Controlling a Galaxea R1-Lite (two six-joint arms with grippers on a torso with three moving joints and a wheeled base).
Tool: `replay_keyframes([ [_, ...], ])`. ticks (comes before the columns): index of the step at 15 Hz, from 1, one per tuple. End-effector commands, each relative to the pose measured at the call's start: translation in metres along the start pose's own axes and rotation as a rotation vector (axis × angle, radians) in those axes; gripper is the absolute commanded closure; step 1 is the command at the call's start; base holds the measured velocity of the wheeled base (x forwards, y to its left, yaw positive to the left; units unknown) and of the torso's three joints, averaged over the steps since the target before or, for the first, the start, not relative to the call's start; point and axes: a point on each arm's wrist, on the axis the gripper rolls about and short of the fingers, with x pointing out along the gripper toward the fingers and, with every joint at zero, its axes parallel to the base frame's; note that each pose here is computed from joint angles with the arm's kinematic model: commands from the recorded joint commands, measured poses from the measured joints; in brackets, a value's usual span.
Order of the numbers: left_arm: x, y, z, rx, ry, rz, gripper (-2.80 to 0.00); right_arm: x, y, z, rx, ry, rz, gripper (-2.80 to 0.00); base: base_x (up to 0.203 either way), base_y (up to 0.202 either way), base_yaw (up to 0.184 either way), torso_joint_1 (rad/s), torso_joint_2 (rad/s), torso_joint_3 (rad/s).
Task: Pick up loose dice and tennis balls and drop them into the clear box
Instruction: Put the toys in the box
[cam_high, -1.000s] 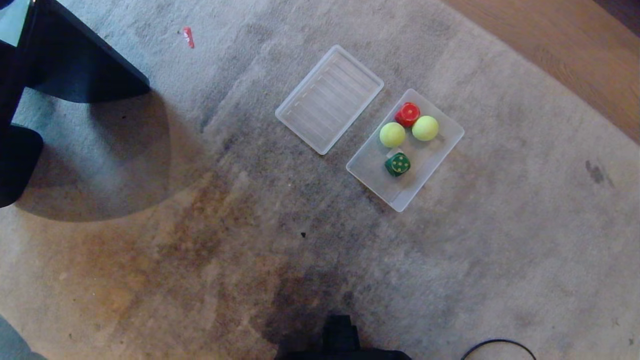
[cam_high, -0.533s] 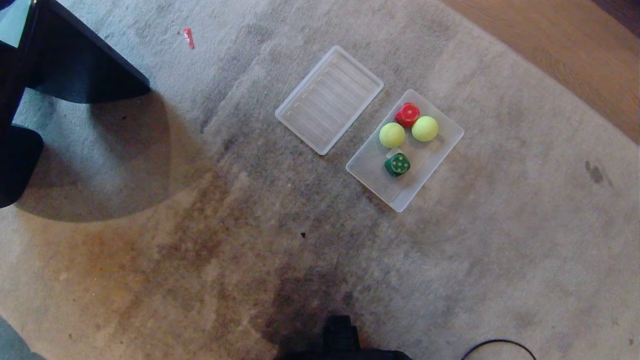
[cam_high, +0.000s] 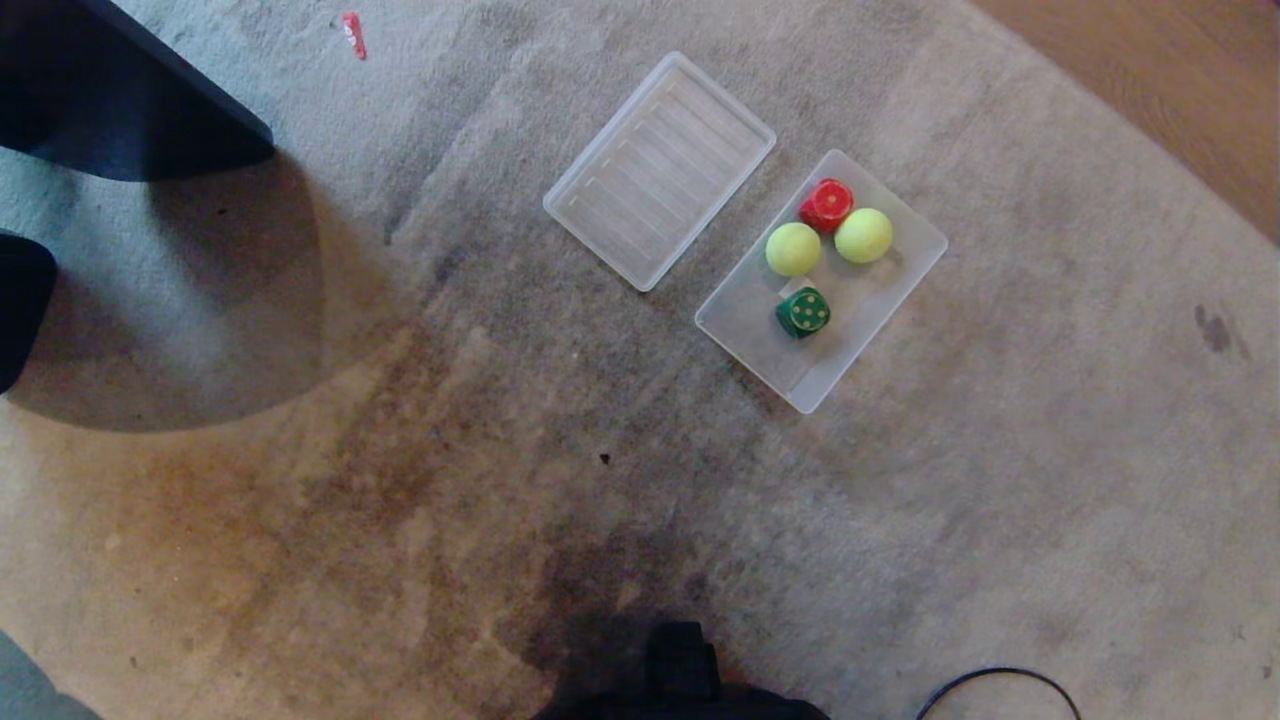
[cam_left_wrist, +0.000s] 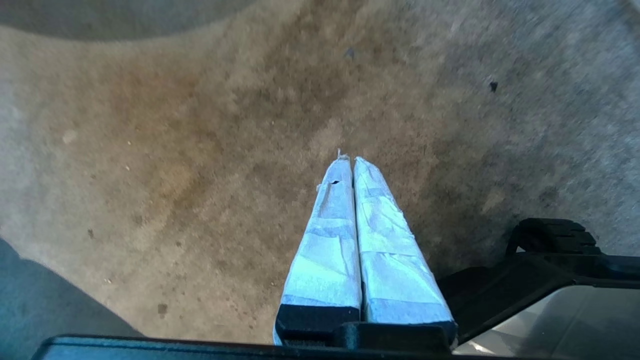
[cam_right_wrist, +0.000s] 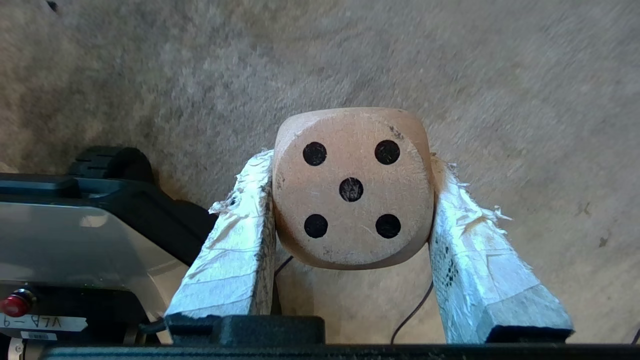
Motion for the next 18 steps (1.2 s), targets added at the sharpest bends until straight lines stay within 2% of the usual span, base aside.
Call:
replay_keyframes([
  [1, 0.0001, 0.0, -0.0003, -0.005, 0.0, 0.001, 0.0, 0.0, 0.0, -0.0002, -0.001, 0.001, 0.001, 0.0, 0.0, 0.0, 0.0, 0.002, 0.01, -0.2],
  [8, 0.0001, 0.0, -0.0003, -0.005, 0.0, 0.001, 0.0, 0.0, 0.0, -0.0002, -0.003, 0.002, -0.001, 0.0, 0.0, 0.0, 0.0, 0.001, 0.0, -0.176],
  [18, 0.0001, 0.0, -0.0005, -0.003, 0.001, 0.001, 0.0, -0.0015, -0.0002, 0.0043, -0.002, -0.005, 0.002, 0.0, 0.0, 0.0, 0.0, 0.0, 0.0, -0.007],
])
